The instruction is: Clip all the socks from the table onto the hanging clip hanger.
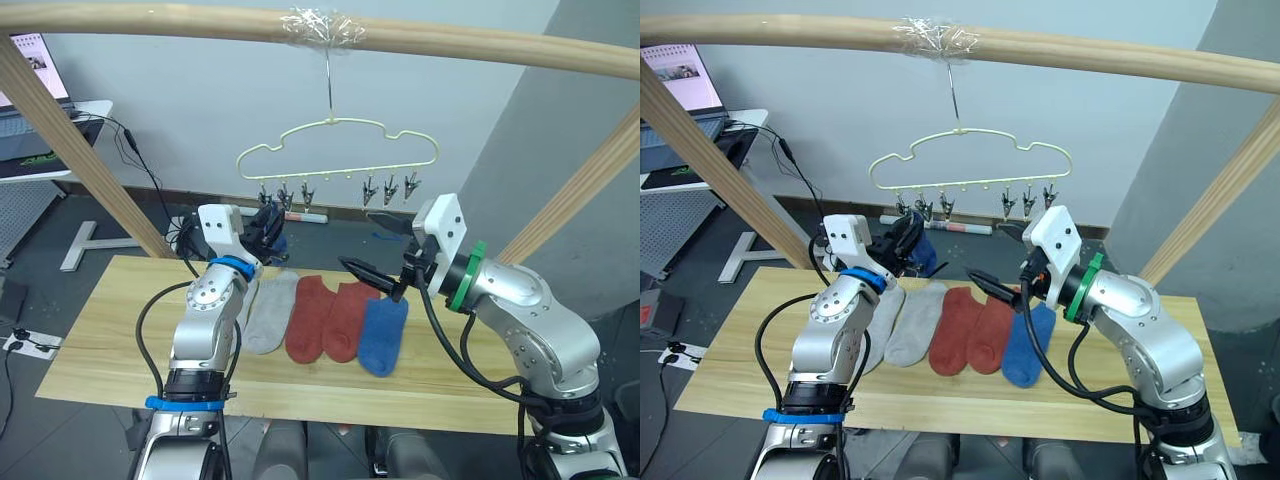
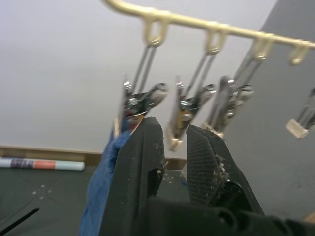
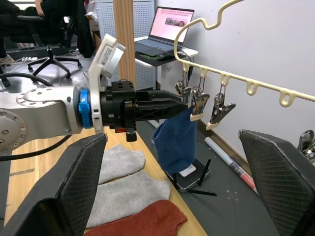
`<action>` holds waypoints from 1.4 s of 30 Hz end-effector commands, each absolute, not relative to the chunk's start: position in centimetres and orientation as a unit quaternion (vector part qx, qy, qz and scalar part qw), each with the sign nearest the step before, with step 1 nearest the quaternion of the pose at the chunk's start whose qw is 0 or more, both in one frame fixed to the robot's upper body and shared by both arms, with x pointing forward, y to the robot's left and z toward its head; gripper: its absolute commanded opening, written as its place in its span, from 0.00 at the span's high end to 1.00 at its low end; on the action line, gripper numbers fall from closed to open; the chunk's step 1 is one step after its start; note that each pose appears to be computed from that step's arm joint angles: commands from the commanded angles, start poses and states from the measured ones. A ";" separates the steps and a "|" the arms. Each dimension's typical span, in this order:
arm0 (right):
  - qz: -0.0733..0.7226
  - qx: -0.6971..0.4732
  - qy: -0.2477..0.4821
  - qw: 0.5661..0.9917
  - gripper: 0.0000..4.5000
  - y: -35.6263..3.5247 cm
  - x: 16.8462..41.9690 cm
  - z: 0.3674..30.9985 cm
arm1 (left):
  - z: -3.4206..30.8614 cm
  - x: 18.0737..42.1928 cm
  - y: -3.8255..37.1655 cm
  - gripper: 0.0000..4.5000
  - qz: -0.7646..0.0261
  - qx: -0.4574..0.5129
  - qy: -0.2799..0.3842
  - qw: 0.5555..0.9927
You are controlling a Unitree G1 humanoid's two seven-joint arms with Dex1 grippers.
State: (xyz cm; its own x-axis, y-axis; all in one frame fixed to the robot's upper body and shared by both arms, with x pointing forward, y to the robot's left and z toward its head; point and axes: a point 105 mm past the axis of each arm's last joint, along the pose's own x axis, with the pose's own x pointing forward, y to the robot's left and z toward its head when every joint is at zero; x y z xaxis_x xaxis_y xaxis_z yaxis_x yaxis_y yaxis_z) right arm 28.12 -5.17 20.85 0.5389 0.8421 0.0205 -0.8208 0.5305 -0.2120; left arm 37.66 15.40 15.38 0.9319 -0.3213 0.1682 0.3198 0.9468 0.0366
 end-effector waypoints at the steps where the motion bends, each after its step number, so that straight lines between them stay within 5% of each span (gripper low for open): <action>1: 0.477 -0.099 -0.094 0.868 0.00 -5.2 27.4 22.4 | 17.1 38.0 15.0 0.75 -0.165 0.007 -0.120 0.979; 15: 0.466 -0.101 -0.095 0.874 0.00 -5.4 27.9 22.3 | 16.7 38.2 13.7 0.75 -0.193 0.005 -0.112 0.975; 22: 0.459 -0.106 -0.097 0.877 0.00 -5.6 28.1 22.4 | 16.7 38.4 13.9 0.36 -0.182 0.021 -0.112 0.977; 42: 0.449 -0.104 -0.093 0.882 0.00 -6.2 28.5 22.3 | 18.8 39.5 14.3 0.36 -0.145 0.028 -0.154 0.977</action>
State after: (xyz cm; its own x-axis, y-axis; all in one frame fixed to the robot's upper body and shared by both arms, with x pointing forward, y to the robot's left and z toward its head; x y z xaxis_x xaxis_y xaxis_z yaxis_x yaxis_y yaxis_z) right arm 28.61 -5.80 20.98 0.5763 0.8170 0.0220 -0.7912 0.5645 -0.2353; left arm 39.49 14.15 17.22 0.9232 -0.3041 0.2350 0.2954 0.9526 0.0725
